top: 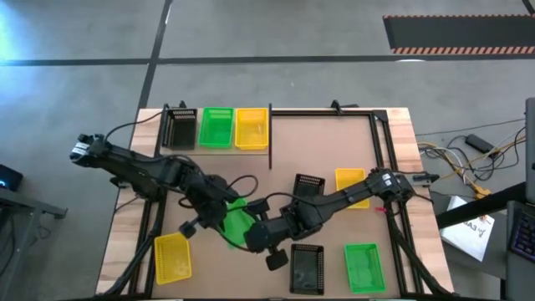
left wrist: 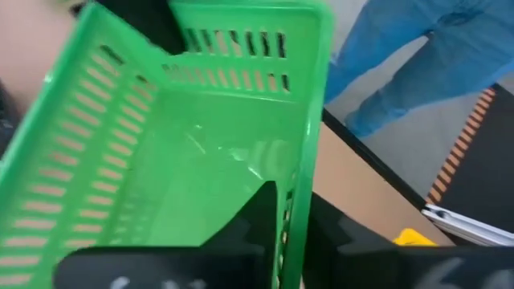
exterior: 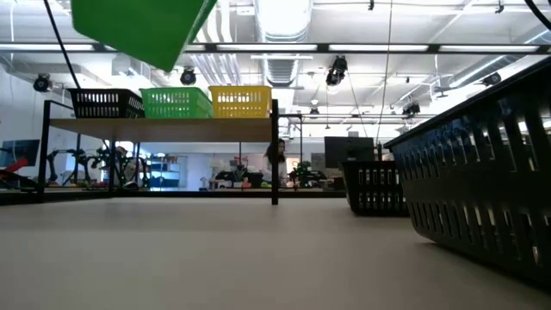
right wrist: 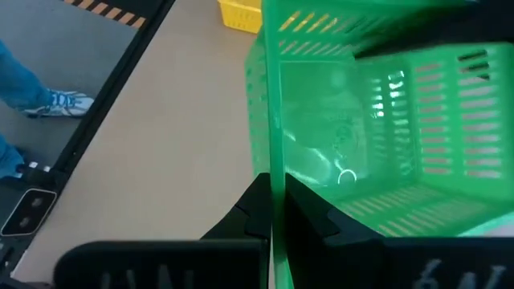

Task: Stack baskets on shelf by color
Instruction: Stack the top green bin on top of the other green bin on the shelf

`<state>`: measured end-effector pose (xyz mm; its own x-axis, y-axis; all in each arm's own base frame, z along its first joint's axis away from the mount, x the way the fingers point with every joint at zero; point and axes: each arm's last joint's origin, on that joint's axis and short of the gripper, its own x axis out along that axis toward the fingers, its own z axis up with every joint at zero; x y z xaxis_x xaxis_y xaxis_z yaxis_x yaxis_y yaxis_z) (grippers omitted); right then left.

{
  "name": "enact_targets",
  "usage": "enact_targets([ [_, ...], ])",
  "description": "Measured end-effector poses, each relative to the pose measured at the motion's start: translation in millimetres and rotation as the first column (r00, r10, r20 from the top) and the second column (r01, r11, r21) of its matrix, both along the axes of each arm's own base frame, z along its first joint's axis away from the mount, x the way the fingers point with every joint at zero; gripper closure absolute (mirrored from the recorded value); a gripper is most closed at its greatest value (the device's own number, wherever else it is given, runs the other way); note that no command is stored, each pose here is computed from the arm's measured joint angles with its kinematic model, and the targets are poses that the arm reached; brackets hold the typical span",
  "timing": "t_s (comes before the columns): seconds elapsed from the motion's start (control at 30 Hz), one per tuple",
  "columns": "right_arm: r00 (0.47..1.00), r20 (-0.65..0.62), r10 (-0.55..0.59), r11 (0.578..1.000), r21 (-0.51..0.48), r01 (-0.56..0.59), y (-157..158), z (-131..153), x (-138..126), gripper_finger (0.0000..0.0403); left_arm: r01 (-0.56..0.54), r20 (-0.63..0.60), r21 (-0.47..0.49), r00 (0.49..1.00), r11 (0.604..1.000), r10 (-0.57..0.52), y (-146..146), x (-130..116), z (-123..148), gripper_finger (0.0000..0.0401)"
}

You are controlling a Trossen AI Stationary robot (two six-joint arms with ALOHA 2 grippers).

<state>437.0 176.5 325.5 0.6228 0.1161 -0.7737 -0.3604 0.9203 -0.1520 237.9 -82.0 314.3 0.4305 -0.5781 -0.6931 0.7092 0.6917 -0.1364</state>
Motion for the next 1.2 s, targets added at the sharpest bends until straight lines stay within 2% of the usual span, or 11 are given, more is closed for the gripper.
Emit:
enact_targets([
  [0.2,0.998,0.054,0.006,1.000,-0.024,-0.005,-6,1,7,0.0376,0.014,-0.055,-0.040,0.998,0.999,-0.017,0,-4,-1,0.0400],
  [0.33,0.991,0.130,0.000,1.000,-0.016,0.002,-17,5,17,0.0327,0.005,-0.142,-0.046,0.990,0.999,-0.012,0,-11,-3,0.0401],
  [0.5,0.976,0.202,0.077,0.997,-0.008,-0.077,-26,15,23,0.0259,-0.061,-0.265,-0.042,0.963,0.997,0.048,2,-19,-6,0.0401],
  [0.6,0.980,0.173,0.102,0.995,-0.028,-0.099,-30,29,8,0.0233,-0.136,-0.302,-0.071,0.947,0.988,0.108,3,-25,0,0.0401],
  [0.67,0.988,0.134,0.072,0.997,-0.008,-0.072,-35,41,-6,0.0227,-0.197,-0.312,-0.108,0.937,0.974,0.155,5,-30,10,0.0401],
  [0.77,0.999,0.046,-0.009,0.999,0.036,0.007,-46,54,-31,0.0230,-0.335,-0.329,-0.175,0.906,0.926,0.266,9,-39,34,0.0401],
  [0.87,0.995,-0.048,-0.085,0.995,0.039,0.087,-55,55,-54,0.0244,-0.480,-0.299,-0.270,0.866,0.835,0.400,13,-47,67,0.0401],
  [0.93,0.988,-0.077,-0.136,0.990,0.016,0.138,-60,53,-68,0.0256,-0.574,-0.255,-0.325,0.819,0.752,0.514,18,-52,89,0.0401],
  [0.97,0.984,-0.081,-0.160,0.987,0.006,0.161,-63,52,-75,0.0263,-0.628,-0.229,-0.339,0.777,0.700,0.586,21,-53,99,0.0401],
  [1.07,0.969,-0.069,-0.235,0.972,-0.011,0.235,-71,46,-95,0.0284,-0.772,-0.134,-0.375,0.593,0.514,0.794,37,-54,124,0.0401],
  [1.2,0.951,-0.027,-0.307,0.952,-0.001,0.307,-80,33,-117,0.0309,-0.883,-0.068,-0.413,0.275,0.224,0.959,68,-51,143,0.0401],
])
